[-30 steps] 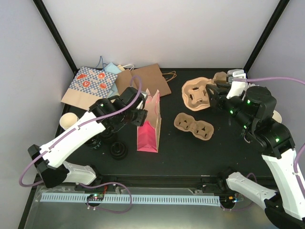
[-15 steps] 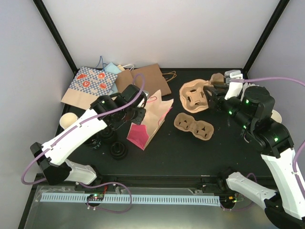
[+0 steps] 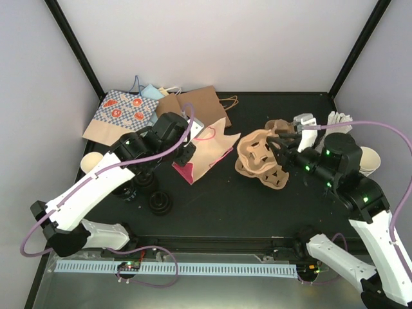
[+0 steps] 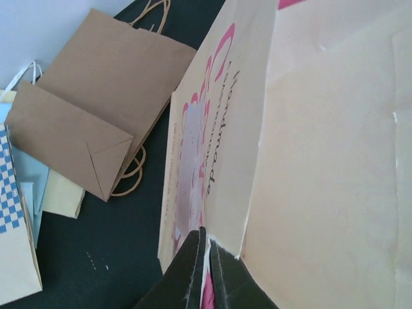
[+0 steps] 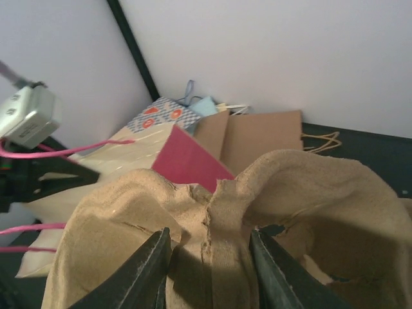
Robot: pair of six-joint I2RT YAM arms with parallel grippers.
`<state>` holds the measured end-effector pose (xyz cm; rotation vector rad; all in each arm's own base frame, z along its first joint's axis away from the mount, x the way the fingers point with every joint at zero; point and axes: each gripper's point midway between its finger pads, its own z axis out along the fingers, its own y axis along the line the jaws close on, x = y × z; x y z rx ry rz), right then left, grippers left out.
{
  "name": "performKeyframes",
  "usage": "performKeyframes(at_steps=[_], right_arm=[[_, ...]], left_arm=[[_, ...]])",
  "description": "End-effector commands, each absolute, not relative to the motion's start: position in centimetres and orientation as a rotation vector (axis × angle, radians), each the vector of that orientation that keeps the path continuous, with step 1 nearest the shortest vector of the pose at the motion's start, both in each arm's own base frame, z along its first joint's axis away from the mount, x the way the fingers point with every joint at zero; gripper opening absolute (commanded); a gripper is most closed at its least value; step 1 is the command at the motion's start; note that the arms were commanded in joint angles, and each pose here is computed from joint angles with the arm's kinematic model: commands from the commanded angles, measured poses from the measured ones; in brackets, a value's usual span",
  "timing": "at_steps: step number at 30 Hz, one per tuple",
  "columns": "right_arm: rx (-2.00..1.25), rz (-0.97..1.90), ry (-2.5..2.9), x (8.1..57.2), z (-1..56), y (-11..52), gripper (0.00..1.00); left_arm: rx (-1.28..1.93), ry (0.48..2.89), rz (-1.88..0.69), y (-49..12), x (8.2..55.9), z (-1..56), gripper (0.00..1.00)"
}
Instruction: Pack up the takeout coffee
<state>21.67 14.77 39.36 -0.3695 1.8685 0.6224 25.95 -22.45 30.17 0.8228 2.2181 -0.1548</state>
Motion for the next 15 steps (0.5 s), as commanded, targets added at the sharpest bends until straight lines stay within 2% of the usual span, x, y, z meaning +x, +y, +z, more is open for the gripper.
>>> performKeyframes(at_steps=[1, 15], right_arm=[[-0.438, 0.804, 1.757, 19.2, 41.0, 16.3, 0.36], [-0.505, 1.088, 1.475, 14.8, 46.9, 17.6, 0.35]], left_arm=[[0.878, 2.088, -0.16, -22.8, 26.1, 31.7, 0.02], [0.907, 2.059, -0.19, -22.8, 25.4, 31.9, 0.01]])
